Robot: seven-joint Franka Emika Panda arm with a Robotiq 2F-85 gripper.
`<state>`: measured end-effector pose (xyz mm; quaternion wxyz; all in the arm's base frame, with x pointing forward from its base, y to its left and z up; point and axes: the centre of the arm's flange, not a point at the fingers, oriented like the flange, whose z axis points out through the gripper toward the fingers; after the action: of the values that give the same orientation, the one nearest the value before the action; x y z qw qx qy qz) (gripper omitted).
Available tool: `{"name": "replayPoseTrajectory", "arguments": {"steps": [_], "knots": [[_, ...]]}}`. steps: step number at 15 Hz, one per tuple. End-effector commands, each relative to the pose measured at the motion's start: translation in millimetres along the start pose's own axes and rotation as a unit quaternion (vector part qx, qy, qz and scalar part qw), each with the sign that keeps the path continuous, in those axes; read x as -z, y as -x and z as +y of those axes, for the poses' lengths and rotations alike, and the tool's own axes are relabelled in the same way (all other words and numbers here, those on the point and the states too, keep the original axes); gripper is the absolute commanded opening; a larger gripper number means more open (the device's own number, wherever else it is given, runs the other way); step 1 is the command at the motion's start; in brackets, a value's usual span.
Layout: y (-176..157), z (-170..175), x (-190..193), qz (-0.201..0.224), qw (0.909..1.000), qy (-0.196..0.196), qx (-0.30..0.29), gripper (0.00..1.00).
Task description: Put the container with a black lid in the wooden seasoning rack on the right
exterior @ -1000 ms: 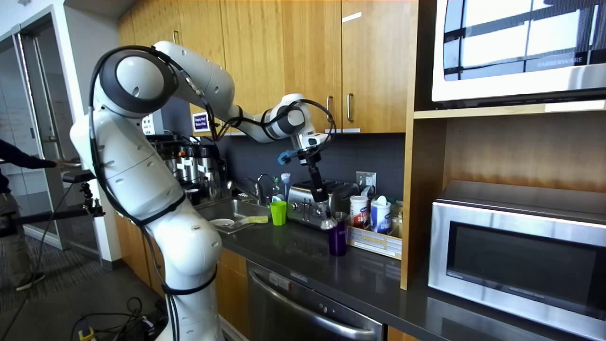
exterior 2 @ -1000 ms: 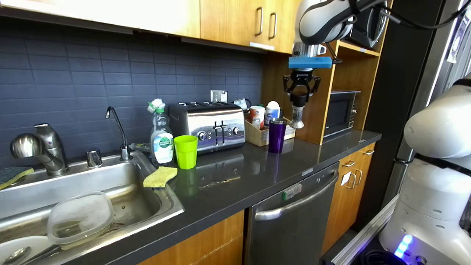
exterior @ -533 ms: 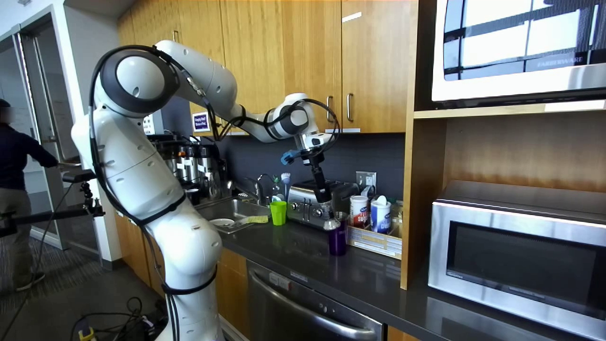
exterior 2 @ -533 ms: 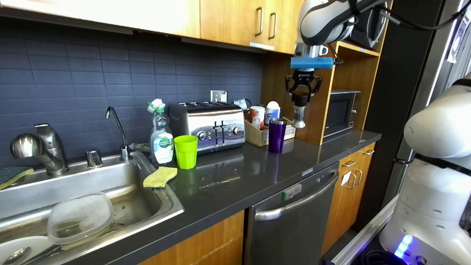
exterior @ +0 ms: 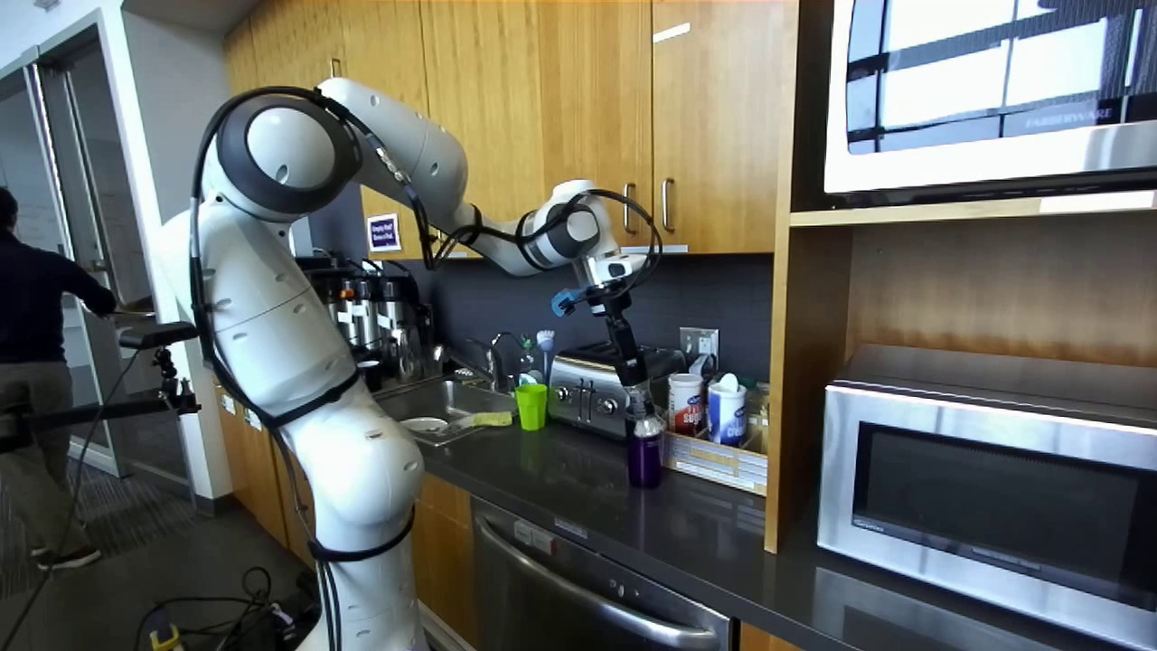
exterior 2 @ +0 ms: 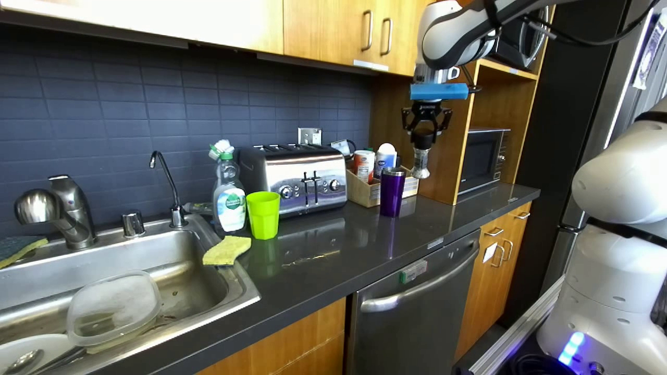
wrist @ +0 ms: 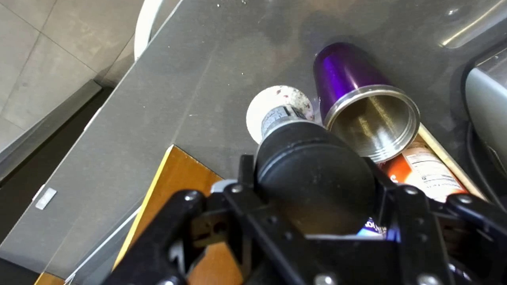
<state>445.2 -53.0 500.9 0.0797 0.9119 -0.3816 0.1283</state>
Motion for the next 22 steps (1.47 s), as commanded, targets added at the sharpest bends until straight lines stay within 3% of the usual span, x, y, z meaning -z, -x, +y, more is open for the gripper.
{"name": "replayPoseTrajectory", "arguments": {"steps": [1,22], "knots": [[-22,-8,2,0.014,0.9999,0.001,0.009,0.39],[-97,-12,-25,0.033,0.9944,0.003,-0.1,0.39]]}}
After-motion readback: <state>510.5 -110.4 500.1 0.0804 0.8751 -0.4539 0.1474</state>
